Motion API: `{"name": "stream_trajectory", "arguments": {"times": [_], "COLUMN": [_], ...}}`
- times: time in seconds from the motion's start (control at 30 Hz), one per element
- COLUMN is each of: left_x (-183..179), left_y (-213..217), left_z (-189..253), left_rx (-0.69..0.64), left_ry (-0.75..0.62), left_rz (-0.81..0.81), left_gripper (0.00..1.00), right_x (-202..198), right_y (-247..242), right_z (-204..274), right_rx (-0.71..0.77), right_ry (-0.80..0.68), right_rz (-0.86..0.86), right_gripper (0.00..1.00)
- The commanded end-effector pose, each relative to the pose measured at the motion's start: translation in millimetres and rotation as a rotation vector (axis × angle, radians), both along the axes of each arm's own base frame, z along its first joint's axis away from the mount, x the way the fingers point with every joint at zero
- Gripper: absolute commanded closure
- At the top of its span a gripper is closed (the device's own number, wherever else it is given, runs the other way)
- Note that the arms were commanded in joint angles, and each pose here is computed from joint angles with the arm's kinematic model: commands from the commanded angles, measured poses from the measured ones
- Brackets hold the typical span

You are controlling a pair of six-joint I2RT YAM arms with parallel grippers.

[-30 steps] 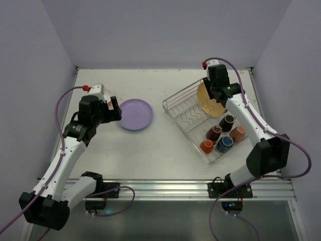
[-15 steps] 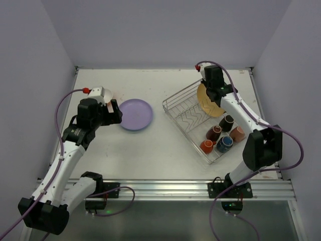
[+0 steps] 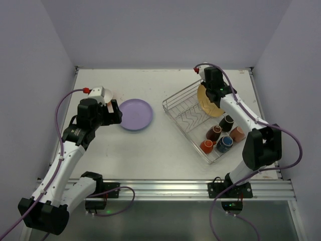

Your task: Unload the mixed dishes from the dish rack

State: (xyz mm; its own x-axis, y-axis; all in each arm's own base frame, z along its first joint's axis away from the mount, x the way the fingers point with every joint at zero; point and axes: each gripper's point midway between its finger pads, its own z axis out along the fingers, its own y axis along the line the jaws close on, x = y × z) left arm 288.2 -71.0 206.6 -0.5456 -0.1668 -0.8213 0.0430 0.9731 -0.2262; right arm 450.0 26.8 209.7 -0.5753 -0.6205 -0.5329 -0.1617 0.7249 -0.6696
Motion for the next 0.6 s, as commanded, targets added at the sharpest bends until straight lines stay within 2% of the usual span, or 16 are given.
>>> {"name": "stream_trajectory", "arguments": {"times": [0.0, 0.17, 0.43, 0.5, 0.53, 0.57], "left_x": [3, 4, 3, 4, 4, 4], "left_y": [-2, 0, 5, 4, 3, 3], "left_z": [9, 9, 13, 16, 18, 21], "left_rx": [-0.001, 0.000, 0.001, -0.001, -0.004, -0.008], "left_ry": [-0.044, -0.048, -0.061, -0.071, -0.075, -0.085], "left_rz": [-0.014, -0.002, 0.024, 0.020, 0.018, 0.013], "left_gripper": [0.00, 0.00, 0.00, 0.00, 0.00, 0.00], "right_x": [-2, -9, -25, -32, -40, -44], "right_y": [-2, -4, -7, 5, 7, 14], "right_z": [34, 79, 127, 136, 129, 142], "right_rx": [0.031, -0.001, -0.039, 0.019, 0.034, 0.150], "right_ry": [-0.114, -0.234, -0.336, -0.361, -0.312, -0.356], "right_rz": [0.009, 0.004, -0.052, -0.060, -0.063, -0.107], "right_gripper": [1.00, 1.00, 1.00, 1.00, 1.00, 1.00]}}
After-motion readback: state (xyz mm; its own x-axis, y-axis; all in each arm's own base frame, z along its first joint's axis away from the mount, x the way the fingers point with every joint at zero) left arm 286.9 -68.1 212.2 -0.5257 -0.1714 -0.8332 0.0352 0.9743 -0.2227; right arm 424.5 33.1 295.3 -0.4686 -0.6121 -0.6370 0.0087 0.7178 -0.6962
